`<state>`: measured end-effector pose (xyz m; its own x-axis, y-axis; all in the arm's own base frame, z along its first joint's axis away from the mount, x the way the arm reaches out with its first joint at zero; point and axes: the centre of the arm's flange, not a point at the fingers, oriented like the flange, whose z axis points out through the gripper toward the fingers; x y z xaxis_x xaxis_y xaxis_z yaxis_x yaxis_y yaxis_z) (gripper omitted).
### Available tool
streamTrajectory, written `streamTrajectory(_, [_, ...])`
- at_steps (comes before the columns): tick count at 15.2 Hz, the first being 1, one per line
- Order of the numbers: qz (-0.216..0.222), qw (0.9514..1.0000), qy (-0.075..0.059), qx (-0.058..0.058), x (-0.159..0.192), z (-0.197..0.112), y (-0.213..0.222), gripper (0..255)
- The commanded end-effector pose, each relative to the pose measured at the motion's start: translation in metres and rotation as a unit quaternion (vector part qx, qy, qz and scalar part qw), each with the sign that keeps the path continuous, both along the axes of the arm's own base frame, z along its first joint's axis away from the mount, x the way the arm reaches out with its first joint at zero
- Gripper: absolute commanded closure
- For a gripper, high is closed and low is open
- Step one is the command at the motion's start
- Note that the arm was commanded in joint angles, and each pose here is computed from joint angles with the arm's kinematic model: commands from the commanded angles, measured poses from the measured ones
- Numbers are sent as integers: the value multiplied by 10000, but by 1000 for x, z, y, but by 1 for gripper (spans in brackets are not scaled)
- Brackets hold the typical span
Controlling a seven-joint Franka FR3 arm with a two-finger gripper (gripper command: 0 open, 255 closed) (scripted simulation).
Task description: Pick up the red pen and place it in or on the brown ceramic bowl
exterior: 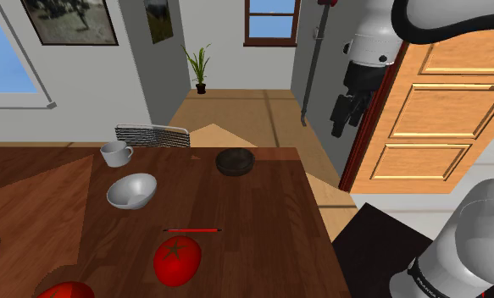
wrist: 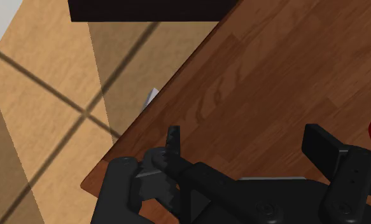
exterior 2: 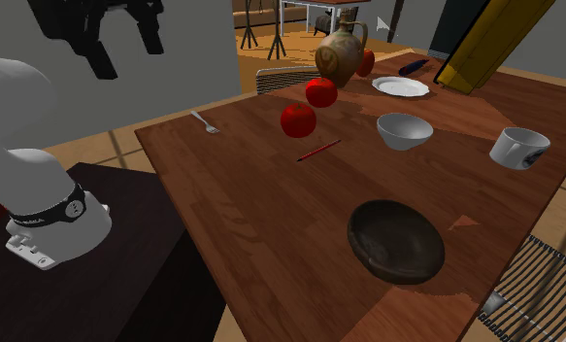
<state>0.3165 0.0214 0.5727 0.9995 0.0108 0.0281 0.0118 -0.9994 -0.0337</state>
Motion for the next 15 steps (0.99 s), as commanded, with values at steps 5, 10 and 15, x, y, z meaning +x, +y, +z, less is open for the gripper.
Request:
streamTrajectory(5, [373,9993,-16,-27,38,-25,27,0])
streamTrajectory(10, [838,9965,-37,-61,83,-57,64,0])
streamTrajectory(15, [1302,9914,-57,-95,124,-89,104,0])
